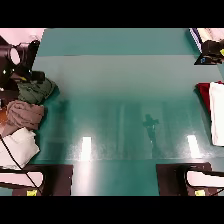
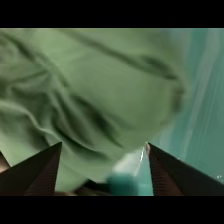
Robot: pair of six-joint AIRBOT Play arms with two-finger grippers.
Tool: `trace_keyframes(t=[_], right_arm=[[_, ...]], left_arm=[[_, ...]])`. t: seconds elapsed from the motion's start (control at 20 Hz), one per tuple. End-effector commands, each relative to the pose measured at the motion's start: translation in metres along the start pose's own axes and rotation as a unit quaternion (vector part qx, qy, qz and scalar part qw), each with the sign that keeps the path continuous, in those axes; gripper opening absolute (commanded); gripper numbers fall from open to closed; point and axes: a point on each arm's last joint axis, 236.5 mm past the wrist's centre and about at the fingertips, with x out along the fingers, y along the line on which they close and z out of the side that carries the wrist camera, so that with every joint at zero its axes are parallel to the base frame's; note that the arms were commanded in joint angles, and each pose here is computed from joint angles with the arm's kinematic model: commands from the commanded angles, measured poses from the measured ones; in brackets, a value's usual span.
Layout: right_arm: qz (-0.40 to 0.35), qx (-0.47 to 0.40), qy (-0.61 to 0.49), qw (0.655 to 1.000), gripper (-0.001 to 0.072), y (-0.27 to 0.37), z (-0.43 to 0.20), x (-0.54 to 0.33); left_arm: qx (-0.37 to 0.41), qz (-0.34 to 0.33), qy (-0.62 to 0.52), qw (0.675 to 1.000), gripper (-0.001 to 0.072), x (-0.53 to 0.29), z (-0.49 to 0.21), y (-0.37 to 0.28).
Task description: Fold the shirts.
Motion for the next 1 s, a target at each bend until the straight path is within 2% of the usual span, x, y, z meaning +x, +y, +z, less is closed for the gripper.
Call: trace_keyframes(t=[0.0, 0.2, 0.25, 0.3, 0.35, 0.5, 0.65, 0.75, 0.85, 0.95], right_arm=[[0.000, 0.000, -0.002, 1.000, 0.0023, 0.001, 0.001, 0.000], [0.001, -0.002, -0.002, 1.000, 0.0023, 0.002, 0.001, 0.000], [0.001, -0.003, -0.001, 1.000, 0.0023, 0.003, 0.000, 0.000], [0.002, -0.003, -0.001, 1.000, 0.0023, 0.003, 0.000, 0.000], [0.002, -0.005, -0.001, 1.000, 0.0023, 0.005, 0.000, 0.000], [0.003, -0.008, -0.003, 1.000, 0.0023, 0.007, 0.000, -0.001], [0.003, -0.015, -0.061, 0.998, 0.0023, 0.013, 0.013, -0.023], [0.005, -0.022, -0.130, 0.991, 0.0023, 0.021, 0.026, -0.054], [0.007, -0.029, -0.196, 0.980, 0.0022, 0.029, 0.037, -0.085], [0.008, -0.035, -0.241, 0.970, 0.0022, 0.036, 0.040, -0.111]], left_arm=[[-0.023, 0.001, -0.015, 1.000, 0.0621, 0.030, -0.009, 0.010], [-0.033, -0.020, -0.017, 0.999, 0.0619, 0.044, -0.010, -0.002], [-0.038, -0.028, -0.011, 0.999, 0.0550, 0.047, -0.012, -0.006], [-0.045, -0.039, -0.005, 0.998, 0.0275, 0.049, -0.014, -0.012], [-0.051, -0.051, -0.005, 0.997, 0.0032, 0.048, -0.014, -0.018], [-0.062, -0.108, -0.022, 0.992, 0.0023, 0.020, 0.006, -0.040], [-0.048, -0.218, -0.132, 0.966, 0.0023, -0.073, 0.063, -0.075], [-0.020, -0.308, -0.222, 0.925, 0.0023, -0.174, 0.090, -0.101], [0.040, -0.396, -0.289, 0.871, 0.0023, -0.280, 0.086, -0.128], [0.104, -0.444, -0.334, 0.825, 0.0023, -0.362, 0.064, -0.151]])
